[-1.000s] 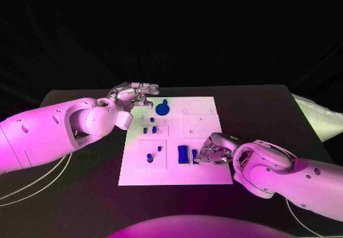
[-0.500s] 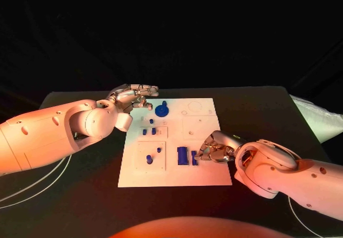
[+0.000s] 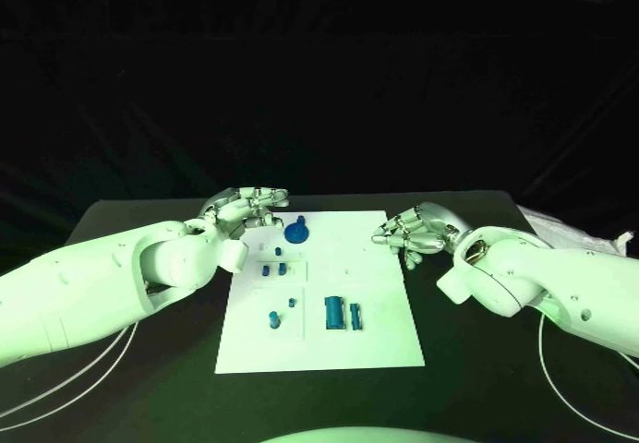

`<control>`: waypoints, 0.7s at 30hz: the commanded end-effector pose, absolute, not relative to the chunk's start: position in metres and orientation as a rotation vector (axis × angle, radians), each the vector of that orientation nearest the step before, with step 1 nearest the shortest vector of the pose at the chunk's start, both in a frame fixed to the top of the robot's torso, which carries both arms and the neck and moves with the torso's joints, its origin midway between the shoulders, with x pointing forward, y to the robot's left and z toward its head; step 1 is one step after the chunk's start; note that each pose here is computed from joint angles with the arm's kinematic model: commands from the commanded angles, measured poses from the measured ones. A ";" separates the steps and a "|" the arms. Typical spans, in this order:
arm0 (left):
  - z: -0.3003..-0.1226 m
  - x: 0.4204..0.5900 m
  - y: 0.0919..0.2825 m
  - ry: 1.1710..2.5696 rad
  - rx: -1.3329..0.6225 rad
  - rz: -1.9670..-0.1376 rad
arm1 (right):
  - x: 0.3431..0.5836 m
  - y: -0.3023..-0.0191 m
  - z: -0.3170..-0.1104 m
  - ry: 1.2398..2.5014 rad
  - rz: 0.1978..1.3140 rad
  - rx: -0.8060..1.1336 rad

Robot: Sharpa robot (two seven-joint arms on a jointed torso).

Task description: Assemble the parts on the task board

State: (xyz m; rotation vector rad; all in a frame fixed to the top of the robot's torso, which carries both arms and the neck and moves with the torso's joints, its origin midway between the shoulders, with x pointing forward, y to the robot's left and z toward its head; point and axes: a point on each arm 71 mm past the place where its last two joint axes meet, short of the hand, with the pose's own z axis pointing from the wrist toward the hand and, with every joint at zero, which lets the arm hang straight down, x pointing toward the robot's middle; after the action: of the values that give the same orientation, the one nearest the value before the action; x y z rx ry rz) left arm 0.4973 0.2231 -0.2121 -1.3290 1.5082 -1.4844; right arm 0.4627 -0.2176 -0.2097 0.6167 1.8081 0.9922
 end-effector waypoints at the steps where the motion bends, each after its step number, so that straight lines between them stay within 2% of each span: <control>1: -0.212 0.503 0.230 1.339 -1.354 -1.459 | 0.478 -0.222 -0.204 1.658 1.297 0.854; 8: -0.231 0.515 0.235 1.290 -1.405 -1.430 | 0.518 -0.241 -0.210 1.505 1.389 0.985; 15: -0.239 0.520 0.239 1.278 -1.418 -1.415 | 0.535 -0.249 -0.214 1.449 1.398 0.985; 16: -0.240 0.519 0.238 1.322 -1.413 -1.392 | 0.534 -0.252 -0.217 1.503 1.278 0.976; 21: -0.240 0.517 0.235 1.319 -1.403 -1.381 | 0.531 -0.249 -0.218 1.485 1.282 0.987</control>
State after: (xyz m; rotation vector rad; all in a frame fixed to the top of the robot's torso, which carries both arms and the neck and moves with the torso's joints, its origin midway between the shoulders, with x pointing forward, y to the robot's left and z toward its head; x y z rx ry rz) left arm 0.5175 0.2367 -0.2409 -1.4161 1.3242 -1.3890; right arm 0.5321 -0.2505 -0.2176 0.9808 1.4987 1.2860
